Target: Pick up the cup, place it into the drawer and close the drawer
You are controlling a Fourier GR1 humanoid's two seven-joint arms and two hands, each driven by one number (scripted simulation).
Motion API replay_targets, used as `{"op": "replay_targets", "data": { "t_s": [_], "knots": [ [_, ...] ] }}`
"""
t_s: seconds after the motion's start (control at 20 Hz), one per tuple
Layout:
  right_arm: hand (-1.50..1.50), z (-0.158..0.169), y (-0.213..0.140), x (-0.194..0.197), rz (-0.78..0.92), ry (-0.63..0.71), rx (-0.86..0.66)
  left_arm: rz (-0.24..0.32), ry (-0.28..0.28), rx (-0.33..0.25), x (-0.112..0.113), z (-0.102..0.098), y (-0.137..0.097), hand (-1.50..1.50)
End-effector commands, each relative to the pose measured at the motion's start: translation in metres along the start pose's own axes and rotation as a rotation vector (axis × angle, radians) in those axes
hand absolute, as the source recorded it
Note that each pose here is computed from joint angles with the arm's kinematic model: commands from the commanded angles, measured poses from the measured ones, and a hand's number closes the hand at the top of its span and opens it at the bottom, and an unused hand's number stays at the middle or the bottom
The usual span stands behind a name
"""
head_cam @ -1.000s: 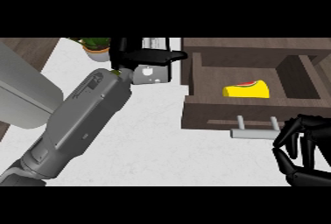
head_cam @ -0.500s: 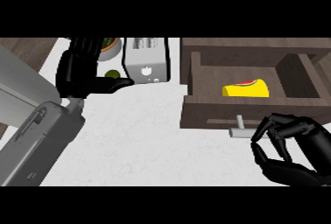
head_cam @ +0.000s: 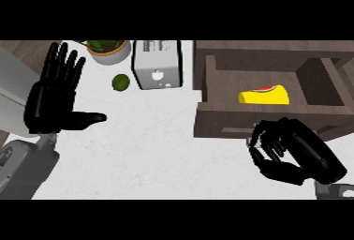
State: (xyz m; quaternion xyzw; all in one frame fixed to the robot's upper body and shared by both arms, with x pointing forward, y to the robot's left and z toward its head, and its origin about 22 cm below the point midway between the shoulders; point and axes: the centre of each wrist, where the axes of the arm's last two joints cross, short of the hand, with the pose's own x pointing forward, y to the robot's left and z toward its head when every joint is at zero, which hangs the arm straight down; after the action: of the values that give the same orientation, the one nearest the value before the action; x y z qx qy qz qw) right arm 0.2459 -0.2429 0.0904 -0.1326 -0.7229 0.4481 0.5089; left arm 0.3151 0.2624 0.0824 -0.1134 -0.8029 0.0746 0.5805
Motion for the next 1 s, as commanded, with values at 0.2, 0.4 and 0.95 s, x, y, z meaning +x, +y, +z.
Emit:
{"op": "replay_targets", "data": {
  "t_s": [0.2,0.4,0.95],
  "knots": [
    [-1.5,-0.044,0.038,-0.038,0.127,0.046,0.052,0.001,-0.002,-0.01,0.003,0.049,0.054,-1.5],
    [-1.5,-0.057,0.054,-0.068,0.182,0.1,0.1,0.004,-0.01,0.004,0.009,0.041,0.05,-1.5],
    [-1.5,-0.096,0.077,-0.122,0.134,0.146,0.125,0.01,-0.013,-0.003,0.013,0.07,0.08,-1.5]
  ]
}}
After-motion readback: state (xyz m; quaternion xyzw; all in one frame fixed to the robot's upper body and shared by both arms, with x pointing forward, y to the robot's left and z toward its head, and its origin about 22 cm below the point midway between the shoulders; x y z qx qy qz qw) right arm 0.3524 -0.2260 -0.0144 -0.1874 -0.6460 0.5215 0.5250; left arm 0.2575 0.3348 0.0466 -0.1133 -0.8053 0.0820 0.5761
